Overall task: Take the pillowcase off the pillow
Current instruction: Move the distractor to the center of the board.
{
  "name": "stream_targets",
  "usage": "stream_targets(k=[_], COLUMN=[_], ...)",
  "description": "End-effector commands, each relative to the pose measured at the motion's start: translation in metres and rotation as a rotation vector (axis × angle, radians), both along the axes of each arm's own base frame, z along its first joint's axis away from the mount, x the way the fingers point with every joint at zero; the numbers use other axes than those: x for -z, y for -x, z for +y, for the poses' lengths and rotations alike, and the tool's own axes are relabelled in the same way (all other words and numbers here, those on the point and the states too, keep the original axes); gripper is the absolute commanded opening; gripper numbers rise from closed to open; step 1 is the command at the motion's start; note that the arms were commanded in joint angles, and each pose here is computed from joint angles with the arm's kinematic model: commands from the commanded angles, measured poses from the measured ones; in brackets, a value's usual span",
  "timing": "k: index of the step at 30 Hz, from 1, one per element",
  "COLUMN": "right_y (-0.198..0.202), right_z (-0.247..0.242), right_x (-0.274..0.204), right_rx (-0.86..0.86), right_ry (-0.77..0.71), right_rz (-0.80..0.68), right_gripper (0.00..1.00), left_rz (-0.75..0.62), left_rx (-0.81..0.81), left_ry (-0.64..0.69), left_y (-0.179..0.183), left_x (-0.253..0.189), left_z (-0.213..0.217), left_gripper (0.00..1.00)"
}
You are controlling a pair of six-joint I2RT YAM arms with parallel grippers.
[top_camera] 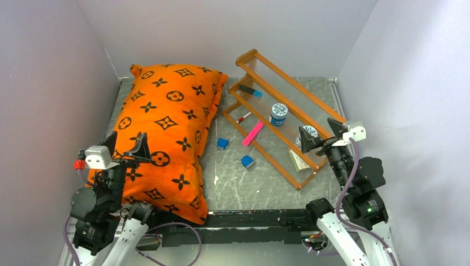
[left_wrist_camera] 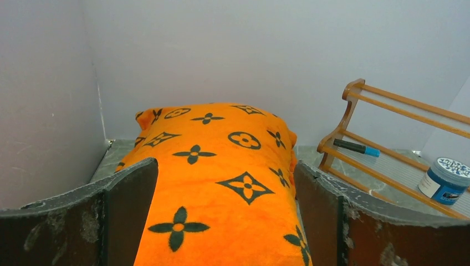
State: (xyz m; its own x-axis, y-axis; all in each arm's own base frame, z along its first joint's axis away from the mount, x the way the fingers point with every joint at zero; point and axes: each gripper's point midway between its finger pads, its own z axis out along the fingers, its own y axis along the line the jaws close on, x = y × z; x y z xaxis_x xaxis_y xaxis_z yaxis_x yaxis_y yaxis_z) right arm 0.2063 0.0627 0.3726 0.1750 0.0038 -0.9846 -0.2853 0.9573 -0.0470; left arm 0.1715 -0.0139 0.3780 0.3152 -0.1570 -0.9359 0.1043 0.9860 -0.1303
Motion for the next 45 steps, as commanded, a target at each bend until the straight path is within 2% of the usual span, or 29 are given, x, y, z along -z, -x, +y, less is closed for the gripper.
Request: stream_targets(k=[1, 5, 19, 26, 38, 45], right_y=[0.003, -0.001, -0.034, -0.041, -0.041, -0.043], right_z=[0.005, 0.007, 0.058, 0.094, 0.189, 0.236], right_x=[-0.015, -0.012, 0.012, 0.030, 0.091, 0.156], right_rx=[-0.031, -0.035, -0.242, -0.399, -0.512, -0.600], right_ry=[-0.026, -0.021, 0.026, -0.027, 0.098, 0.167], right_rz=[-0.034, -0.020, 0.172, 0.280, 0.422, 0.558], right_gripper=[1.00, 1.00, 1.00, 1.00, 1.00, 1.00], left_rz=[-0.018, -0.010, 0.060, 0.052, 0.053, 0.062], left_rx=[-0.004, 0.012, 0.056, 0.060, 0.049, 0.046], left_ry=[-0.005, -0.010, -0.016, -0.020, -0.020, -0.022], left_y=[-0.002, -0.007, -0.026, -0.022, -0.021, -0.022], left_x=[-0.003, 0.003, 0.031, 0.033, 0.035, 0.038], left_z=[0.000, -0.005, -0.020, -0.019, -0.017, -0.016], left_gripper=[0.97, 0.97, 0.97, 0.97, 0.97, 0.97])
